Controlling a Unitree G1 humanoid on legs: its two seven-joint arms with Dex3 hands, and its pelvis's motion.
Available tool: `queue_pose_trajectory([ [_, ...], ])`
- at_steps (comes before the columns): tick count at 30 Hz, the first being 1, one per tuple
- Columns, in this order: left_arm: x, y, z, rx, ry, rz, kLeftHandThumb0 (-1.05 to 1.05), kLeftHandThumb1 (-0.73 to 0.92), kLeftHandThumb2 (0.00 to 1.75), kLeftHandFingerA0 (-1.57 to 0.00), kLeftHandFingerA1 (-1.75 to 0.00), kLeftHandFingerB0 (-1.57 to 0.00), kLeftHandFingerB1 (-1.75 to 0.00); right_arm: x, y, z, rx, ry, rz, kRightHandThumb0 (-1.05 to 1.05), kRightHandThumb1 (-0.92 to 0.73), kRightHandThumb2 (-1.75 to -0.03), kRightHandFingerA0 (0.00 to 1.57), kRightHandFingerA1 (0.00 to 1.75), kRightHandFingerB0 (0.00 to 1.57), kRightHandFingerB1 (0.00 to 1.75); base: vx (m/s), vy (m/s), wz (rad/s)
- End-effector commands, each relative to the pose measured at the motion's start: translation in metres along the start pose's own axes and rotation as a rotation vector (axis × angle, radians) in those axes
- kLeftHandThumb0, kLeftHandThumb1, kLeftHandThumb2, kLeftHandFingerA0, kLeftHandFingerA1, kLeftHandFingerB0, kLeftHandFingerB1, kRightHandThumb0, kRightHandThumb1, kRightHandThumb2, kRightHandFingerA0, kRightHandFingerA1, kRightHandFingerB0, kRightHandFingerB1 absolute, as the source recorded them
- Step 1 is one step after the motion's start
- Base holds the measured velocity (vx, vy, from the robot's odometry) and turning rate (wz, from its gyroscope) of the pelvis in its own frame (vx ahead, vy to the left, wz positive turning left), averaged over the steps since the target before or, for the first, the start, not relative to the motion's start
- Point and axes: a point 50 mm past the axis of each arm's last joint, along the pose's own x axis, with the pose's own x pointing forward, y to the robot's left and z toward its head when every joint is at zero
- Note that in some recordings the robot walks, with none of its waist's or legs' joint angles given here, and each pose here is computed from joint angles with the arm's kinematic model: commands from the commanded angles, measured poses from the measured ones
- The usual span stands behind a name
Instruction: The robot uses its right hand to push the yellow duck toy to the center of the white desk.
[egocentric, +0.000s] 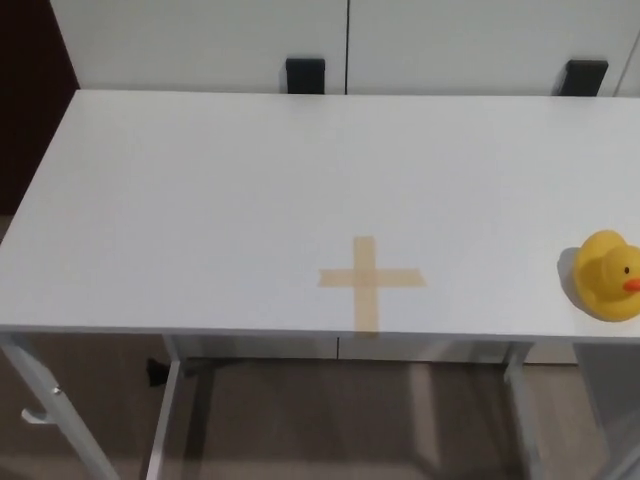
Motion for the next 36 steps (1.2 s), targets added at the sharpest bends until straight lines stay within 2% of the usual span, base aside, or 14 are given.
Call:
queue_pose_trajectory([
  [1, 0.001, 0.006, 0.002, -0.039, 0.005, 0.016, -0.13, 0.59, 0.86, -0.89, -0.91, -0.87, -0.99, 0.004, -0.020, 0.027, 0.112, -0.124, -0.094, -0.34, -0.71, -0.61, 0.44, 0.72, 0.24, 0.34, 0.00, 0.000, 0.00],
  [2, 0.001, 0.005, 0.002, -0.032, 0.002, 0.016, -0.14, 0.64, 0.80, -0.84, -0.86, -0.82, -0.96, 0.007, -0.027, 0.041, 0.128, -0.152, -0.111, -0.35, -0.55, -1.01, 0.30, 0.65, 0.00, 0.46, 0.00, 0.000, 0.00],
  [5, 0.000, 0.006, 0.001, -0.026, 0.003, 0.016, -0.11, 0.61, 0.87, -0.83, -0.87, -0.82, -0.96, 0.016, -0.041, 0.076, 0.163, -0.219, -0.183, -0.53, -0.78, -0.63, 0.23, 0.63, 0.11, 0.30, 0.00, 0.000, 0.00],
  [7, 0.001, 0.007, 0.001, -0.040, 0.012, 0.016, -0.10, 0.58, 0.85, -0.85, -0.89, -0.83, -0.97, 0.018, -0.047, 0.103, 0.212, -0.282, -0.206, -0.58, -0.81, -0.67, 0.16, 0.60, 0.10, 0.27, 0.00, 0.000, 0.00],
  [8, 0.001, 0.007, 0.002, -0.044, 0.010, 0.015, -0.11, 0.59, 0.86, -0.86, -0.92, -0.84, -0.99, 0.019, -0.048, 0.112, 0.217, -0.299, -0.214, -0.64, -0.65, -0.94, 0.15, 0.58, 0.05, 0.39, 0.00, 0.000, 0.00],
  [10, 0.001, 0.006, 0.004, -0.047, 0.009, 0.017, -0.12, 0.61, 0.78, -0.88, -0.92, -0.84, -0.98, 0.023, -0.050, 0.141, 0.226, -0.346, -0.228, -0.67, -0.67, -0.93, 0.11, 0.54, 0.09, 0.42, 0.00, 0.000, 0.00],
  [11, 0.001, 0.005, 0.004, -0.036, 0.004, 0.018, -0.13, 0.63, 0.80, -0.86, -0.89, -0.84, -0.98, 0.024, -0.050, 0.160, 0.225, -0.383, -0.213, -0.67, -0.84, -0.66, 0.23, 0.46, 0.23, 0.29, 0.00, 0.000, 0.00],
  [17, 0.001, 0.004, 0.003, -0.039, 0.000, 0.008, -0.13, 0.62, 0.83, -0.87, -0.89, -0.83, -0.97, 0.020, -0.028, 0.218, 0.201, -0.537, -0.045, -0.71, -0.84, -0.66, 0.45, 0.40, 0.27, 0.30, 0.00, 0.000, 0.01],
  [18, 0.001, 0.003, 0.003, -0.047, 0.005, 0.007, -0.13, 0.61, 0.85, -0.88, -0.91, -0.86, -0.99, 0.019, -0.018, 0.232, 0.210, -0.562, 0.006, -0.69, -0.69, -1.00, 0.35, 0.53, 0.19, 0.44, 0.00, 0.000, 0.00],
  [19, 0.001, 0.003, 0.002, -0.048, 0.005, 0.007, -0.13, 0.61, 0.85, -0.88, -0.91, -0.86, -0.99, 0.019, -0.012, 0.240, 0.215, -0.563, 0.025, -0.69, -0.69, -1.00, 0.35, 0.53, 0.19, 0.44, 0.00, 0.000, 0.00],
  [21, 0.001, 0.002, 0.001, -0.046, 0.006, 0.005, -0.13, 0.61, 0.84, -0.89, -0.91, -0.86, -0.98, 0.018, -0.005, 0.246, 0.198, -0.589, 0.055, -0.68, -0.70, -0.98, 0.31, 0.53, 0.18, 0.44, 0.00, 0.000, 0.00],
  [23, 0.001, 0.002, 0.000, -0.043, 0.006, 0.004, -0.13, 0.60, 0.88, -0.85, -0.89, -0.85, -0.98, 0.018, 0.007, 0.255, 0.182, -0.600, 0.111, -0.62, -0.89, -0.66, 0.33, 0.43, 0.19, 0.32, 0.00, 0.000, 0.00],
  [24, 0.000, 0.001, -0.001, -0.038, 0.008, 0.005, -0.14, 0.61, 0.87, -0.82, -0.86, -0.82, -0.96, 0.018, 0.013, 0.259, 0.166, -0.604, 0.133, -0.67, -0.75, -1.00, 0.26, 0.52, 0.11, 0.43, 0.00, 0.000, 0.00],
  [36, -0.001, -0.003, -0.009, -0.047, 0.028, 0.006, -0.13, 0.61, 0.84, -0.88, -0.89, -0.85, -0.98, 0.031, 0.065, 0.258, 0.149, -0.544, 0.231, -0.74, -0.73, -1.04, 0.32, 0.55, 0.17, 0.46, 0.00, 0.000, 0.00],
])
